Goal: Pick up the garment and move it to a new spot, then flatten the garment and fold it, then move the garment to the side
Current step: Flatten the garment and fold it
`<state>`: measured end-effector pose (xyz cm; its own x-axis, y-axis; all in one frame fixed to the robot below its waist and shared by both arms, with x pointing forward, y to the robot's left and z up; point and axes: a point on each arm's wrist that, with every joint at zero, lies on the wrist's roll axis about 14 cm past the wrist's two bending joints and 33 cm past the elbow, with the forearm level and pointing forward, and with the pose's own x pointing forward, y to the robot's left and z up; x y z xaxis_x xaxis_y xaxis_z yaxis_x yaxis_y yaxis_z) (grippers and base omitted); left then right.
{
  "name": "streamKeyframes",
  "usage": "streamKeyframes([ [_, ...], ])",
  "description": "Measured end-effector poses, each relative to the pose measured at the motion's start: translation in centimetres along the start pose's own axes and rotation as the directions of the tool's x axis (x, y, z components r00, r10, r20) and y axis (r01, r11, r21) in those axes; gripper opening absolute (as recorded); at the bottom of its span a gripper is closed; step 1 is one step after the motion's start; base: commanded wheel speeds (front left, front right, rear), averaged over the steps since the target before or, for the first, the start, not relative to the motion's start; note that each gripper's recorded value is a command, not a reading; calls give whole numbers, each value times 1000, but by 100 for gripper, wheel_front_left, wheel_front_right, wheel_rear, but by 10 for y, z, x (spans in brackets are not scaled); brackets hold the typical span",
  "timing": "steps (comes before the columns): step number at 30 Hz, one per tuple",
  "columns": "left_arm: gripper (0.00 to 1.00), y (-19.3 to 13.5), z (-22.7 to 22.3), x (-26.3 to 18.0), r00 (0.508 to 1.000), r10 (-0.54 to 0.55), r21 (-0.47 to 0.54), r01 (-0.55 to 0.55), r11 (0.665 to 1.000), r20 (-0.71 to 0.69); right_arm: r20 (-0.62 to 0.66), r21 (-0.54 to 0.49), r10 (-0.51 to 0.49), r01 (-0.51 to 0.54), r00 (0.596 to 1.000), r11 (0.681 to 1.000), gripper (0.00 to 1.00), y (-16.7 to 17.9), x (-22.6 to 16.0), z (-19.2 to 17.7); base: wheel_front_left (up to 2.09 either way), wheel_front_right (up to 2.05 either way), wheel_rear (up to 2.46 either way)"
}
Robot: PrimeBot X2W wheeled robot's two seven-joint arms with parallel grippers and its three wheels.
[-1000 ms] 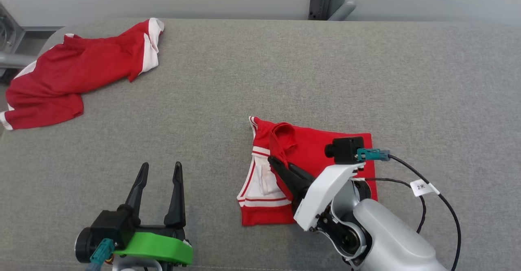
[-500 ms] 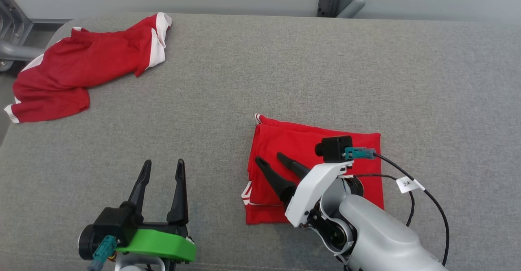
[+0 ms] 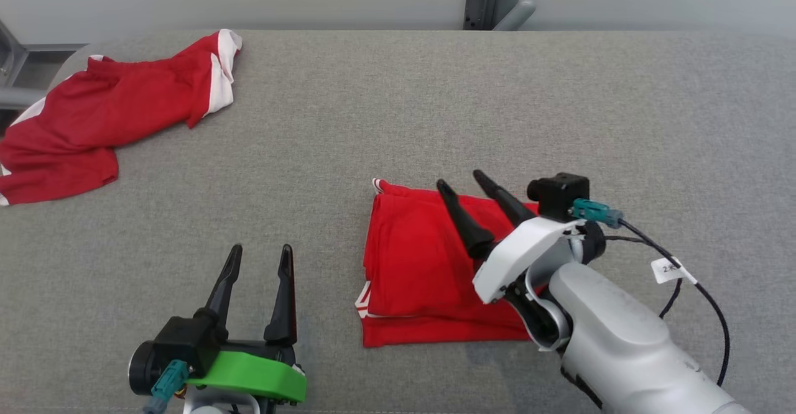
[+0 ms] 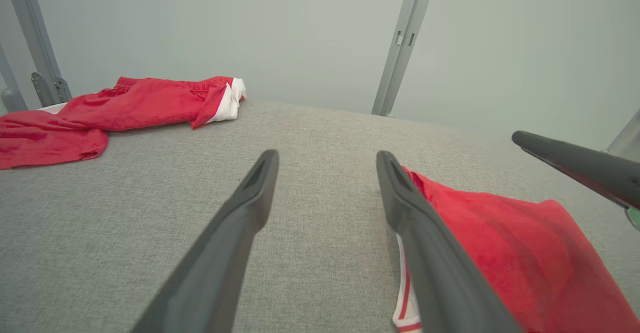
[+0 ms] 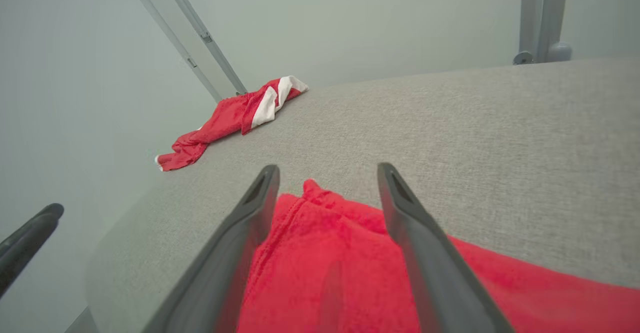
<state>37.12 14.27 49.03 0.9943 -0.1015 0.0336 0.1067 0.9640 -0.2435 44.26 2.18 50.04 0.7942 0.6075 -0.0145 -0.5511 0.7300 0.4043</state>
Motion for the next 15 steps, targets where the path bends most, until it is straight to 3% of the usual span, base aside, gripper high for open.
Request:
streamKeyframes([
  [6,100,-14,0,5,999,-40,-3,40,999,2,185,-146,-119,147,976,978,100,-43,-25,54,0,0,0],
  [15,100,-13,6,7,999,-42,23,41,999,21,326,-205,-302,379,896,902,100,-82,-98,72,0,0,0],
])
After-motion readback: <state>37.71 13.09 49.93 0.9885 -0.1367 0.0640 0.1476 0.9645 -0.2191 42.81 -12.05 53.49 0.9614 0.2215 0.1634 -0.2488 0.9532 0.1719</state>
